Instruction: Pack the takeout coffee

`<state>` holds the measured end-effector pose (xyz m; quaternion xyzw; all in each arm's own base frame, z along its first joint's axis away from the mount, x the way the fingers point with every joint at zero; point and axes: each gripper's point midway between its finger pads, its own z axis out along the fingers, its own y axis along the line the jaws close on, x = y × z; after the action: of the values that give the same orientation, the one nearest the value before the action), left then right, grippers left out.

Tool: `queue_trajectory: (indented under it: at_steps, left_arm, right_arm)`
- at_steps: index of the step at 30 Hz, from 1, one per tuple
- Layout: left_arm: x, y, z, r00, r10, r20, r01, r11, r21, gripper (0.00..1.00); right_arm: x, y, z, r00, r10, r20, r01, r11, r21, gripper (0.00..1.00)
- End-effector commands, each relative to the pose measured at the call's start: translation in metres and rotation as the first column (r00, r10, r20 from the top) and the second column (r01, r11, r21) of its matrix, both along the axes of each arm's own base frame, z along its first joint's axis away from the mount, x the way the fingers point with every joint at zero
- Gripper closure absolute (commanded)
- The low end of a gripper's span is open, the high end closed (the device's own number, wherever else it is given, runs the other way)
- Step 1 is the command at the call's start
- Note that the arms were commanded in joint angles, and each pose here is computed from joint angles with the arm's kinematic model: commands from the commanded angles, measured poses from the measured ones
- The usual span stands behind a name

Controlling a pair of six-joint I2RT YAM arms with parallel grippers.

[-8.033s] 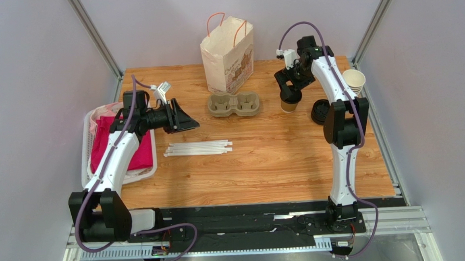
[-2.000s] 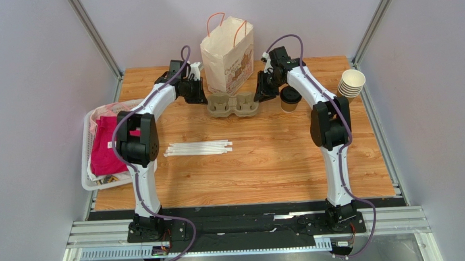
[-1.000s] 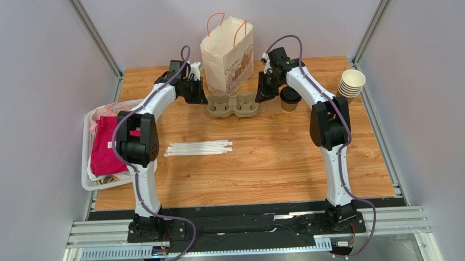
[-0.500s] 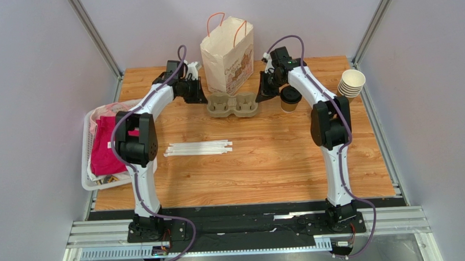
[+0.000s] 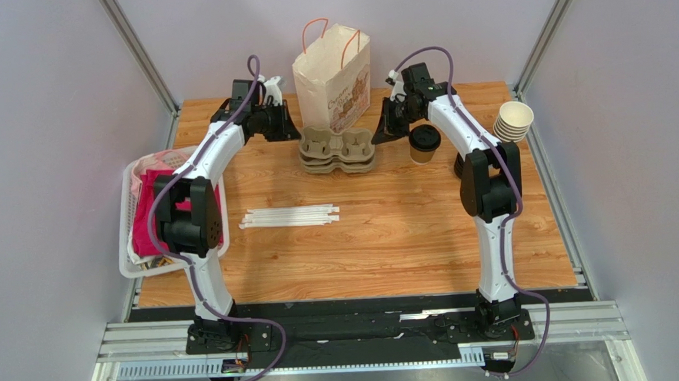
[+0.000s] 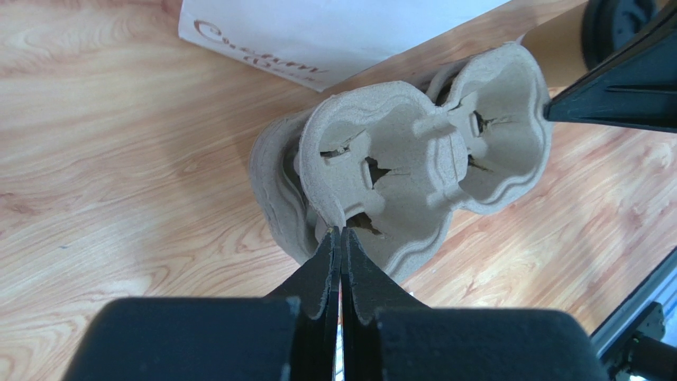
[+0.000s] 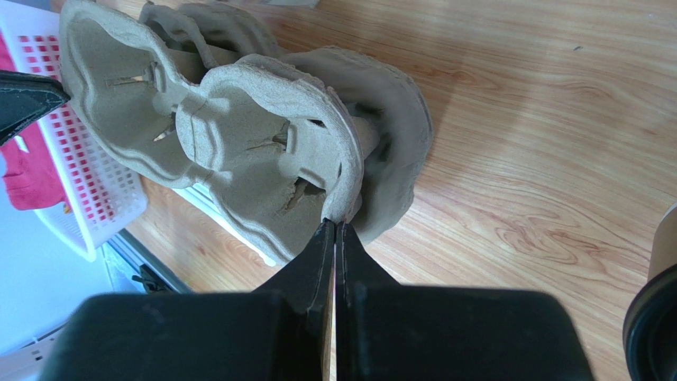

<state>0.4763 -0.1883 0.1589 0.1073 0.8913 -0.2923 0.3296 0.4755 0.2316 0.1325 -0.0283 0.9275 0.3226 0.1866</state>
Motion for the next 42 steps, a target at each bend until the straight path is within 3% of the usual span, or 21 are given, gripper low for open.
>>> queue_trajectory:
  at_steps: [1, 19, 24, 28, 34, 37, 42]
  left_arm:
    - [-0.015, -0.027, 0.045, 0.995, -0.081, 0.064, 0.087, 0.99, -0.11, 1.0]
    - [-0.044, -0.034, 0.048, 0.993, -0.115, 0.0, 0.113, 0.976, -0.185, 1.0]
    - [-0.057, -0.036, 0.05, 0.991, -0.132, -0.022, 0.124, 0.967, -0.223, 1.0]
    - [-0.063, -0.038, 0.058, 0.99, -0.137, -0.017, 0.129, 0.962, -0.241, 1.0]
    - [-0.068, -0.039, 0.064, 0.991, -0.136, -0.02, 0.126, 0.957, -0.262, 1.0]
    - [-0.069, -0.039, 0.063, 0.99, -0.136, -0.028, 0.124, 0.956, -0.266, 1.0]
    - [-0.065, -0.039, 0.059, 0.991, -0.13, -0.031, 0.118, 0.959, -0.256, 1.0]
  right_arm:
    - [-0.003, 0.03, 0.069, 0.99, 0.055, 0.129, -0.076, 0.984, 0.16, 1.0]
    - [-0.01, 0.036, 0.041, 0.992, 0.118, 0.051, -0.125, 0.975, 0.181, 0.99]
    - [-0.011, 0.034, 0.03, 0.992, 0.122, 0.033, -0.126, 0.981, 0.147, 0.78]
    - [-0.01, 0.032, 0.029, 0.991, 0.124, 0.046, -0.129, 0.984, 0.123, 0.54]
    - [-0.003, 0.024, 0.047, 0.982, 0.13, 0.138, -0.139, 0.988, 0.06, 0.3]
    - [0.002, 0.018, 0.062, 0.967, 0.142, 0.21, -0.149, 0.989, 0.017, 0.21]
    - [0.001, 0.015, 0.082, 0.929, 0.199, 0.312, -0.199, 0.979, -0.034, 0.14]
